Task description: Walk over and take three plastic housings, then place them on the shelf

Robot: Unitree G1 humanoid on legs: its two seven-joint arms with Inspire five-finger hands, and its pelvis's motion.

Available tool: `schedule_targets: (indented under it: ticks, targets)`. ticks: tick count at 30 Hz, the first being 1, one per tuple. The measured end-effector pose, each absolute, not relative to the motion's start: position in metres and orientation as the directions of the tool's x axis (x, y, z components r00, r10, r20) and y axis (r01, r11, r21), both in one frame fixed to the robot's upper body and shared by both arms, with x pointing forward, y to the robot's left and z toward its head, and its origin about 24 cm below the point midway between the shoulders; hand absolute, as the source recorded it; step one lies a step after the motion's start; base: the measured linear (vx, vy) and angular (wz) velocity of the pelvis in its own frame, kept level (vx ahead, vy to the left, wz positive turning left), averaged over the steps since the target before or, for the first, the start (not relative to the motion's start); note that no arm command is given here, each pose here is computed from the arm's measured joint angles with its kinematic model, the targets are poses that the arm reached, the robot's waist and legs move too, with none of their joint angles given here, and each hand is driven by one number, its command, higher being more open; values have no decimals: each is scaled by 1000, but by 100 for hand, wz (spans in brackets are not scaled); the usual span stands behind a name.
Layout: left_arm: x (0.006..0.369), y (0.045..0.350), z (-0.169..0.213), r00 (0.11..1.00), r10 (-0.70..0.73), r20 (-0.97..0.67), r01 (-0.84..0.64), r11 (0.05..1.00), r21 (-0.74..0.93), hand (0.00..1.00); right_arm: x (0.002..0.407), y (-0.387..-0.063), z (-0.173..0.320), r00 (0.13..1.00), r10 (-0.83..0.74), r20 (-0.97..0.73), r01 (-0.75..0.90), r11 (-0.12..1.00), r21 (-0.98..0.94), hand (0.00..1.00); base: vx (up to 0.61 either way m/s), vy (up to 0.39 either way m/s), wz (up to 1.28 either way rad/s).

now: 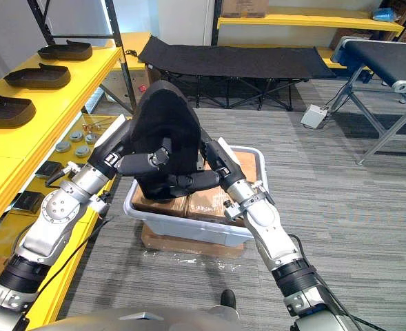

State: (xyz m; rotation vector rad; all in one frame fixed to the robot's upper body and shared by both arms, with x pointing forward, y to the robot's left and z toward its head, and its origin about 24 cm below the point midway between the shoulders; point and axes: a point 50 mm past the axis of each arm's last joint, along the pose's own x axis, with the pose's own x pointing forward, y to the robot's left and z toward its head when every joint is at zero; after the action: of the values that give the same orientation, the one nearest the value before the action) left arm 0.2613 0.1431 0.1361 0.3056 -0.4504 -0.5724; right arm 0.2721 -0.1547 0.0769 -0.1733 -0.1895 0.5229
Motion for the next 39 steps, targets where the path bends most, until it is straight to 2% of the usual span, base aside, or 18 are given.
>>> schedule_targets:
  ticks: [8,11,15,19,20,27,33,39]
  targets:
    - [261,144,136,749,-585,313,453,795,402,0,267,-149,58,794,607,-22,-598,775,-206,0,0,0,0]
    - [260,141,136,745,-589,312,464,795,392,0,268,-151,58,808,588,-20,-579,788,-208,0,0,0,0]
    - [263,143,135,781,-537,319,455,839,299,0,266,-151,59,808,589,4,-574,789,-216,0,0,0,0]
    - [264,142,136,779,-543,313,460,835,303,0,266,-150,56,812,584,2,-571,794,-206,0,0,0,0]
    - [264,142,135,780,-542,312,460,835,301,100,266,-150,54,815,579,6,-566,800,-200,0,0,0,0]
    - [266,139,134,799,-518,306,455,853,256,100,261,-146,44,831,556,-3,-550,821,-151,0,0,0,0]
    - [270,144,140,830,-433,353,383,901,203,100,260,-151,26,868,488,-91,-496,861,-115,0,0,0,0]
    - [273,152,146,855,-294,427,327,945,-2,100,262,-151,27,889,449,-87,-457,870,-186,0,0,0,0]
